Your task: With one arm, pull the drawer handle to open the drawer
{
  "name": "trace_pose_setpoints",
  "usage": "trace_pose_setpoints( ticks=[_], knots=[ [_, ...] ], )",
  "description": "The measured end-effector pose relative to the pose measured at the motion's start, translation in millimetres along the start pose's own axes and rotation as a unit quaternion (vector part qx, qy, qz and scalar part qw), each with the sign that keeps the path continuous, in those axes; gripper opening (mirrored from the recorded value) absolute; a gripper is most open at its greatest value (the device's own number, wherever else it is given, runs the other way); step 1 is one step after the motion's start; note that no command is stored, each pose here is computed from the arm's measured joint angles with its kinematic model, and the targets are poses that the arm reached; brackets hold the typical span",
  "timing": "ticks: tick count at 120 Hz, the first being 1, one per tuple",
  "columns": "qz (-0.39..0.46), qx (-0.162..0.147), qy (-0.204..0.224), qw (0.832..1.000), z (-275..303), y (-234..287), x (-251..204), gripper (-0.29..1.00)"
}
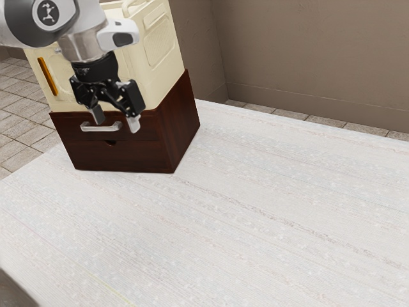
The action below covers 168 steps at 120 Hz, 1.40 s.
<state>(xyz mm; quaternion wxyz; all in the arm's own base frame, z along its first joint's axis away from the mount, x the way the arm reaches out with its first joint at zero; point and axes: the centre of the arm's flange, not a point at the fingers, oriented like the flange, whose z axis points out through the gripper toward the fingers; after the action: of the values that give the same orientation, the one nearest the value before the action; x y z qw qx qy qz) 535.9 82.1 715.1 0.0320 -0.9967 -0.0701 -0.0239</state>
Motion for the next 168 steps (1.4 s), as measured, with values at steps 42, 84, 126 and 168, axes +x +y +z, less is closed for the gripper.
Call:
trace_pose_setpoints(
  ticks=[42,84,126,168],
  knots=[
    [-0.025,-0.028,0.138,0.990,-137.8,-35.8,-59.3,0.70],
    [-0.062,-0.029,0.111,0.991,-112.3,-70.3,-51.8,0.70],
    [0.065,-0.067,0.064,0.994,-31.1,37.6,-200.2,0.70],
    [0.258,-0.008,0.059,0.964,19.2,50.7,-242.3,0.70]
  ],
)
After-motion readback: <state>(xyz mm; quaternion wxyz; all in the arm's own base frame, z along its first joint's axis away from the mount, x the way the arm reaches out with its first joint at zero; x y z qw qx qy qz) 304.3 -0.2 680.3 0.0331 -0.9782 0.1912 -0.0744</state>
